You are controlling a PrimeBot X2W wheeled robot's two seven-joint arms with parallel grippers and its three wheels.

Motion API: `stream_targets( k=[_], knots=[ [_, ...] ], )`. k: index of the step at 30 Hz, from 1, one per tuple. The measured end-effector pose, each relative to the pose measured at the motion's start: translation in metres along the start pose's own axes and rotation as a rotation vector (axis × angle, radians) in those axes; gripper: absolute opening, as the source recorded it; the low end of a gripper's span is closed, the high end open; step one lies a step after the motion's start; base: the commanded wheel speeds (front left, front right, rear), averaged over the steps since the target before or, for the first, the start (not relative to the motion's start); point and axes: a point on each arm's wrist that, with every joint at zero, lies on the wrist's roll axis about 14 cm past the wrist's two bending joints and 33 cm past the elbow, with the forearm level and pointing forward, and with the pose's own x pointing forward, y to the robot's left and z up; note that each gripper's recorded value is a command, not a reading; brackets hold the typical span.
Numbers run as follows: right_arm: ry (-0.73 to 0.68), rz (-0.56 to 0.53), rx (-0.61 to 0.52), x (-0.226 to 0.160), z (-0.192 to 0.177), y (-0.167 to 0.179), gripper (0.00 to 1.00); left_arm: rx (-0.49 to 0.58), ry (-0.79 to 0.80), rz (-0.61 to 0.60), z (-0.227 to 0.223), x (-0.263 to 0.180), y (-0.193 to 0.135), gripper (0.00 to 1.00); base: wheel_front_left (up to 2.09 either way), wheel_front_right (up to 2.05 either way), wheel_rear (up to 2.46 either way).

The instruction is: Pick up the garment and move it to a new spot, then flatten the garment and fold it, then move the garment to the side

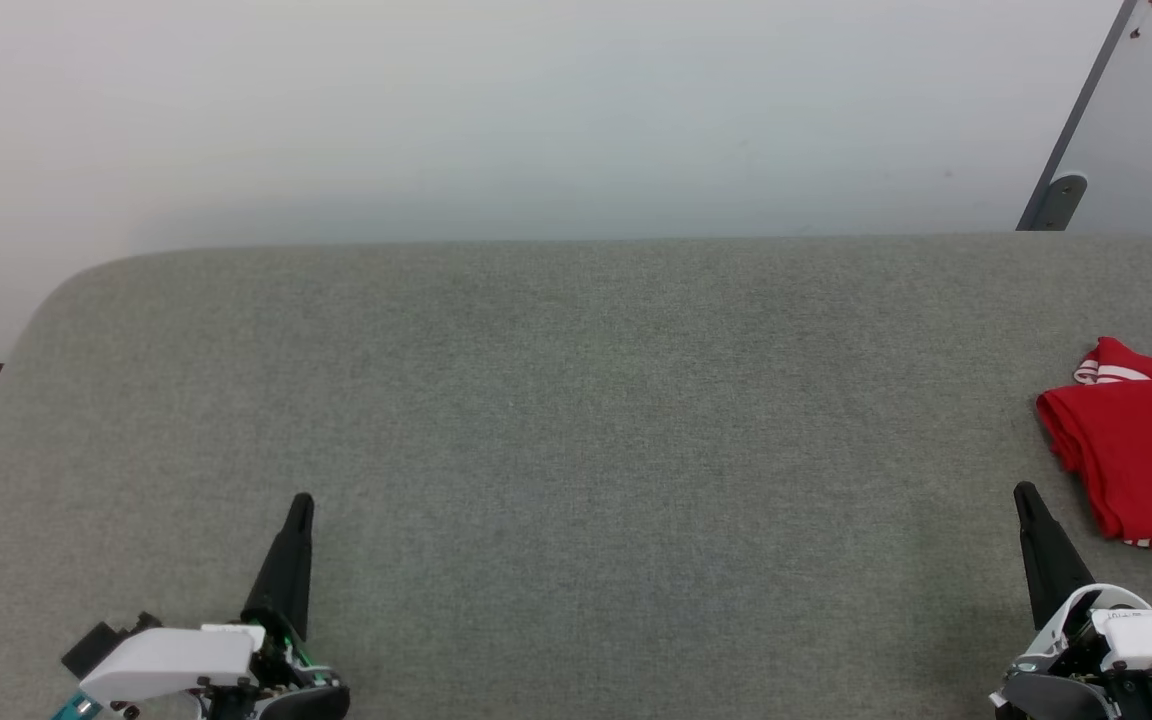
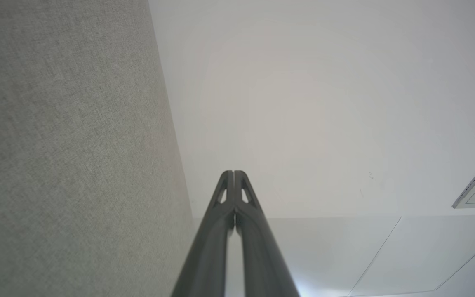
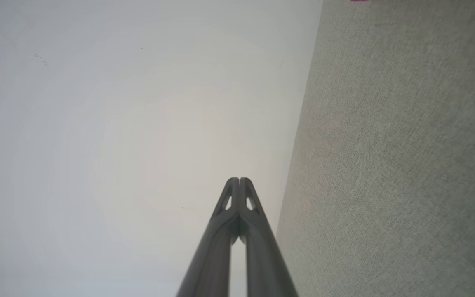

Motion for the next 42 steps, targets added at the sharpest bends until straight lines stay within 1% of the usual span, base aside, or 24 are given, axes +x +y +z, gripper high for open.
stream_targets(
  k=[42],
  knots=[
    [0.0,0.0,0.0,0.0,0.0,0.0,0.0,0.001,0.0,0.0,0.0001,-0.0001,0.0001,0.0,0.0,0.0,0.0]
  ],
)
